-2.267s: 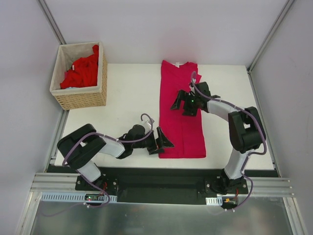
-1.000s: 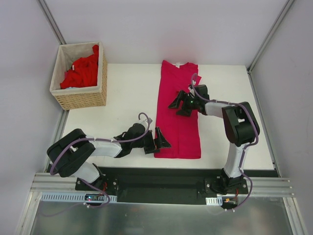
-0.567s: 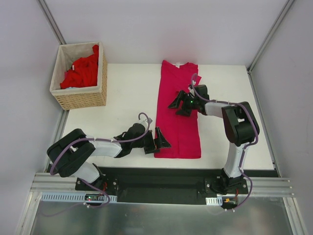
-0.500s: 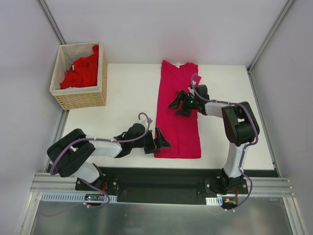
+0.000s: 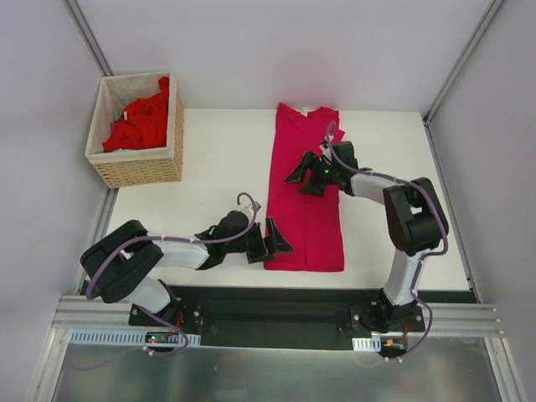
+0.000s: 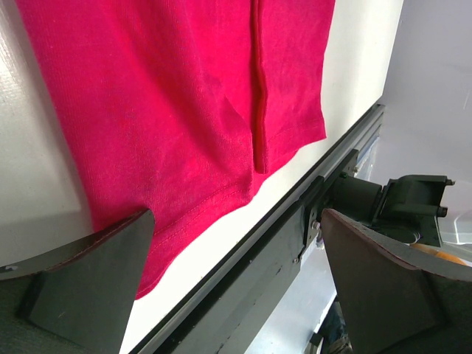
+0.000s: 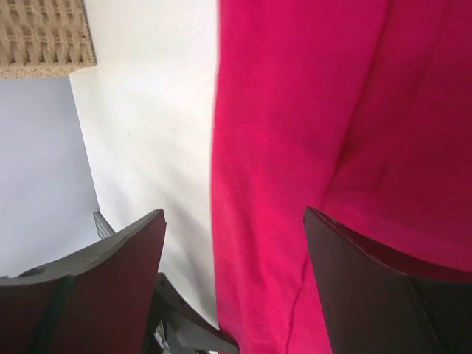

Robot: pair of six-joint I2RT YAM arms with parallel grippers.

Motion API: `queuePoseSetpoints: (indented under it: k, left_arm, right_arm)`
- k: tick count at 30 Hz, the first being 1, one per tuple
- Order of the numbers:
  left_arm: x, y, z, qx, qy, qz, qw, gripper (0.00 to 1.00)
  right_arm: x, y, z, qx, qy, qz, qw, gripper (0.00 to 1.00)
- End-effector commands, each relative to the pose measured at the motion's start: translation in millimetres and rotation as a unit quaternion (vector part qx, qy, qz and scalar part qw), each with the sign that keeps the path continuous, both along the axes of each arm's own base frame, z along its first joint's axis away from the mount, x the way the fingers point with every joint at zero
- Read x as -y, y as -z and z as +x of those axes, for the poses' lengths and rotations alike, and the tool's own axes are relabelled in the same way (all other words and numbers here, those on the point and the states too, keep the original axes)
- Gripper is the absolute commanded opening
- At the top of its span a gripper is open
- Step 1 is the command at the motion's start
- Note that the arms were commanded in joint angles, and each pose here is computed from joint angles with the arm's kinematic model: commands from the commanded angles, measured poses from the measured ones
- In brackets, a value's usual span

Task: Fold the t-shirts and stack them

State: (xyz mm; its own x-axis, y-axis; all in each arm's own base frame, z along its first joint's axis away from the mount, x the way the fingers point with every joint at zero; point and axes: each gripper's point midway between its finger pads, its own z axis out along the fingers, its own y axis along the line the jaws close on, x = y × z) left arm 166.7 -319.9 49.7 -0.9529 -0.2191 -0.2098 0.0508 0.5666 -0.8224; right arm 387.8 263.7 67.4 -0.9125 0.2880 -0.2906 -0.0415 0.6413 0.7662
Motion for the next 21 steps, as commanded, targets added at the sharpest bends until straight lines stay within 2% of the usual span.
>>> queuePoseSetpoints:
  k: [1,21]
  left_arm:
    - [-8,20,-9,-0.016,0.007,0.036,0.999,0.99]
    - [-8,21,-10,-0.017,0.007,0.037,0.999,0.99]
  right_arm:
    - [-10,-79,12,0.098,-0.015,0.014,0.995,0.82]
    - [-15,-33,27,0.052,-0.017,-0.005,0.998,0.84]
